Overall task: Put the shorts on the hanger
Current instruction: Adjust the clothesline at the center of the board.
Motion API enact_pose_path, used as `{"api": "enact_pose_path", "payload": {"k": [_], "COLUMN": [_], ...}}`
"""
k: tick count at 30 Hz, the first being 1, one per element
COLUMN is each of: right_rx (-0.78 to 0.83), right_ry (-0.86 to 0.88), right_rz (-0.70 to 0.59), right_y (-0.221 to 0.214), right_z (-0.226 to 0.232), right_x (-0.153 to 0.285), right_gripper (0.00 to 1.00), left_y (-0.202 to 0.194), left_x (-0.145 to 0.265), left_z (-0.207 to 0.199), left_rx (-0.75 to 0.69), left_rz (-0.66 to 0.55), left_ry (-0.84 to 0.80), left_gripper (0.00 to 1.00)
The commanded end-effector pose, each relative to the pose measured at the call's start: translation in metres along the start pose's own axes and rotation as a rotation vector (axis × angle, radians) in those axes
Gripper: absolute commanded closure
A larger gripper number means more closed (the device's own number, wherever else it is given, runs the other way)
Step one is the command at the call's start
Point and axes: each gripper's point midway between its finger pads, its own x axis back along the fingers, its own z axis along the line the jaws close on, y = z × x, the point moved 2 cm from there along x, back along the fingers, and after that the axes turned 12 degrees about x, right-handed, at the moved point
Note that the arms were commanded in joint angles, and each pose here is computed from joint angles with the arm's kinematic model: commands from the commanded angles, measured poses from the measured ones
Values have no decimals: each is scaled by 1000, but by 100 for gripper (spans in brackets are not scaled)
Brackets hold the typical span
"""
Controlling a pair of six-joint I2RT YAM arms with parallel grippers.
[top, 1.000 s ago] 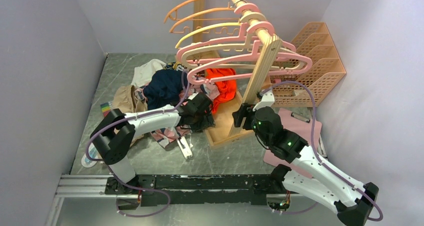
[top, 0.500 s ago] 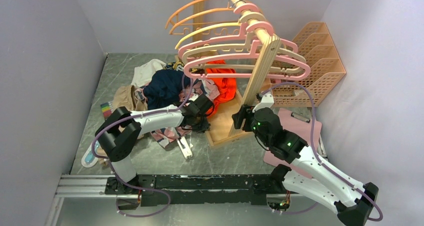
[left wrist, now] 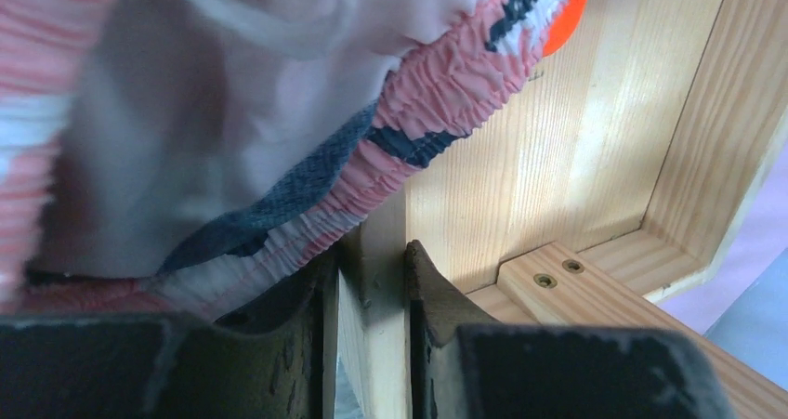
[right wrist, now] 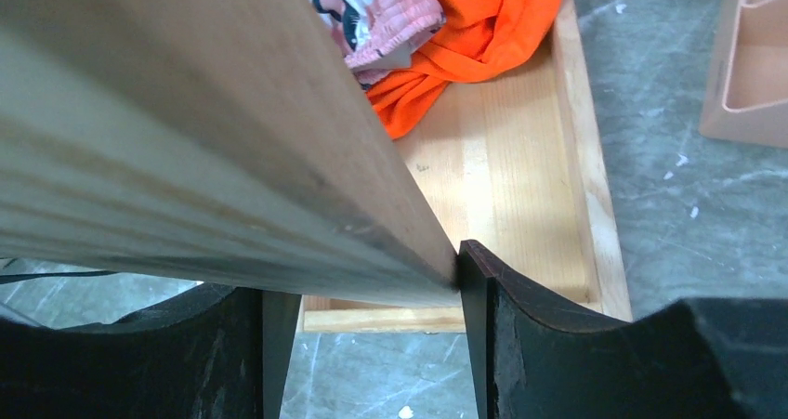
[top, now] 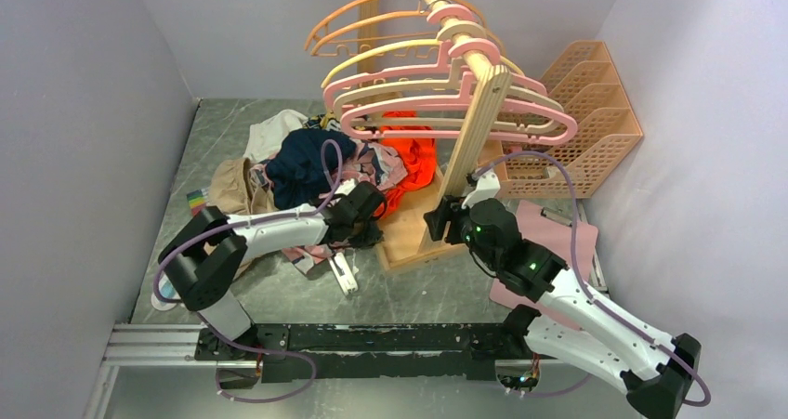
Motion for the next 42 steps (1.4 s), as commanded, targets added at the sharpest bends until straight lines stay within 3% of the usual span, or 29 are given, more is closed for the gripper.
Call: {"api": "enact_pose_path", "payload": {"k": [1, 6, 12, 16, 23, 24, 35, 42], "right_rx": [95, 102, 53, -3, -96, -108, -323, -433], "right_ry": [-6, 76, -35, -102, -146, -152, -292, -313], "right_rz": [-1, -13, 63, 120, 168, 179, 376, 407], "right_y": [-3, -3, -17, -29, -35, -35, -65, -91], "right_z": [-3, 9, -6, -16, -24, -25, -31, -30], "right_x": [-14, -13, -14, -6, 15, 18, 44, 43], "right_gripper": [92, 99, 95, 76, 15, 10, 8, 8], "left_y": [6, 1, -15, -28, -38, -38, -40, -44], "left_x": [7, 8, -7, -18, -32, -33, -48, -59], "left_z": [31, 41, 41, 28, 2, -2, -36, -42], "left_rx": [64, 104, 82, 29, -5, -4, 15, 10], "left_rz": [-36, -24, 46, 88, 131, 132, 148, 168], "left_ry": [72, 71, 69, 54, 15, 7, -68, -79], "left_gripper": [93, 93, 93, 93, 93, 93, 93, 93]}}
